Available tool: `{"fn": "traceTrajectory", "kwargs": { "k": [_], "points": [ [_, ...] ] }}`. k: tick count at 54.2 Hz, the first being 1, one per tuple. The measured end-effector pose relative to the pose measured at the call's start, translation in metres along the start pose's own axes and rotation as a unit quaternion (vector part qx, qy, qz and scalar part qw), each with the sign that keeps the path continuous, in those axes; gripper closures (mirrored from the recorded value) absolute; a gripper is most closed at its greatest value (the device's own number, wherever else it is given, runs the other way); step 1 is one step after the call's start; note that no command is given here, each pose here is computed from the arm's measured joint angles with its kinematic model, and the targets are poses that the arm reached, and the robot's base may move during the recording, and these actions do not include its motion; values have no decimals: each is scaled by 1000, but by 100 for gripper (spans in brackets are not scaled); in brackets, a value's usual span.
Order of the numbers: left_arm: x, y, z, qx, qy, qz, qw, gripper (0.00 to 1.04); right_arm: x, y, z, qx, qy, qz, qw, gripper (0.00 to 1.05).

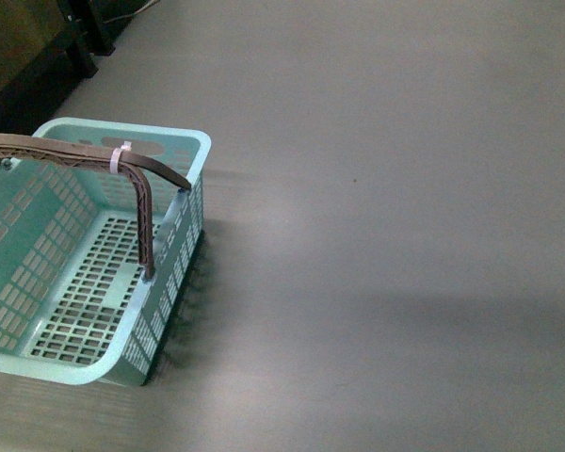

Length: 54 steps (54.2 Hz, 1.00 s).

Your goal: Pick mango and avocado into basket

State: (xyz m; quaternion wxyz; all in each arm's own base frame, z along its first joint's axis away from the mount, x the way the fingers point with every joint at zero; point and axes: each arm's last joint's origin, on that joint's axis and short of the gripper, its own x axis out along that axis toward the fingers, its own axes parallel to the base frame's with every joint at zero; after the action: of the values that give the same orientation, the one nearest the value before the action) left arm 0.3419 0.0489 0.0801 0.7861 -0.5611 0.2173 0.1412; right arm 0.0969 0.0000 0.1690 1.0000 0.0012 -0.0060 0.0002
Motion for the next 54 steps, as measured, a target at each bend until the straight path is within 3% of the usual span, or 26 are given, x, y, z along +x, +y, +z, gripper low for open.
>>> {"fn": "traceTrajectory", "kwargs": {
  "k": [22, 36, 44, 54],
  "points": [
    [97, -1, -9, -10, 10, 26, 1000, 9, 0, 0, 0, 0, 0, 0, 1000, 9],
    [121, -10, -14, -4, 12, 12, 1000, 9, 0, 0, 0, 0, 0, 0, 1000, 9],
    [126, -6, -21, -2, 20, 16, 1000, 31, 0, 0, 0, 0, 0, 0, 1000, 9],
    [127, -5, -23, -11, 22, 11, 1000, 66, 0, 0, 0, 0, 0, 0, 1000, 9]
  ]
}}
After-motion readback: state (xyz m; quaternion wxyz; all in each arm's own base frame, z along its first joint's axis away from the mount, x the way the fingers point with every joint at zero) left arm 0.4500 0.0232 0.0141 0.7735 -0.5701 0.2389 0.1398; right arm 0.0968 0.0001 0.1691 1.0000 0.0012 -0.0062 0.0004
